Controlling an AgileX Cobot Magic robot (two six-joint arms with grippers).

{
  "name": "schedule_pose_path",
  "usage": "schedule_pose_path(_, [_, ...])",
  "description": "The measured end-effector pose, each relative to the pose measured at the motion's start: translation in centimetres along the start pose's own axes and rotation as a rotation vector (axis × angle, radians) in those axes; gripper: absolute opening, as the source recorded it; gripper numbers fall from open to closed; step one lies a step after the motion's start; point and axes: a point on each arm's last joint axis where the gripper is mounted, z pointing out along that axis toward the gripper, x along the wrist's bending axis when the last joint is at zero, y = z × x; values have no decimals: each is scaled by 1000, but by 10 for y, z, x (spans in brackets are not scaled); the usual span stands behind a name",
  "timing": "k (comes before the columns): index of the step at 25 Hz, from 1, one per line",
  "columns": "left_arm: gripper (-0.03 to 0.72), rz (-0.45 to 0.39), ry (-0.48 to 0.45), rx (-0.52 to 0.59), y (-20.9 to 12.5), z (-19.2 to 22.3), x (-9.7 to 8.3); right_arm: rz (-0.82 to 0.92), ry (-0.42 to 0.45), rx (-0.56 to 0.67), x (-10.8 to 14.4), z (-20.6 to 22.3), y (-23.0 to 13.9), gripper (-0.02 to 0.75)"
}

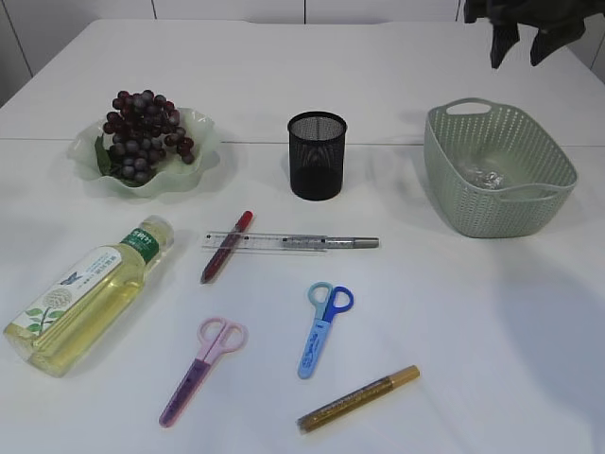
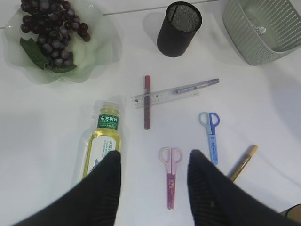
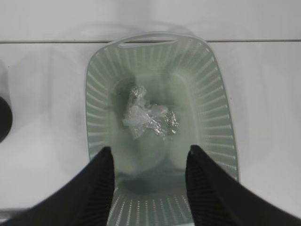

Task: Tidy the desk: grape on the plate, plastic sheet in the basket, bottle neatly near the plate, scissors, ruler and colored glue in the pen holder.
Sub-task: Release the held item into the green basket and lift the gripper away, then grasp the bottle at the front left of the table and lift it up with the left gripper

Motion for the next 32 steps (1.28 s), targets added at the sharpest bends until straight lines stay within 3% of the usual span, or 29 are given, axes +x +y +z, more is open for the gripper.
schedule_pose_path(6, [343,0,0,0,0,0,0,-1,8,35,-7,-32,-24,399])
schedule_pose_path(14, [349,15,48,5,0,0,4,6,132,119,-10,-85,-87,400])
schedule_pose_path(19, [454,29,98,21,0,3,10,9,163,104,-19,-127,-133,399])
schedule_pose_path(23, [496,16,99,77,4,24,17,27,216,90,-22,-151,-166,399])
schedule_pose_path(32, [506,-25,123,292,9,111,47,66,330,60,-22,-180,-209,399])
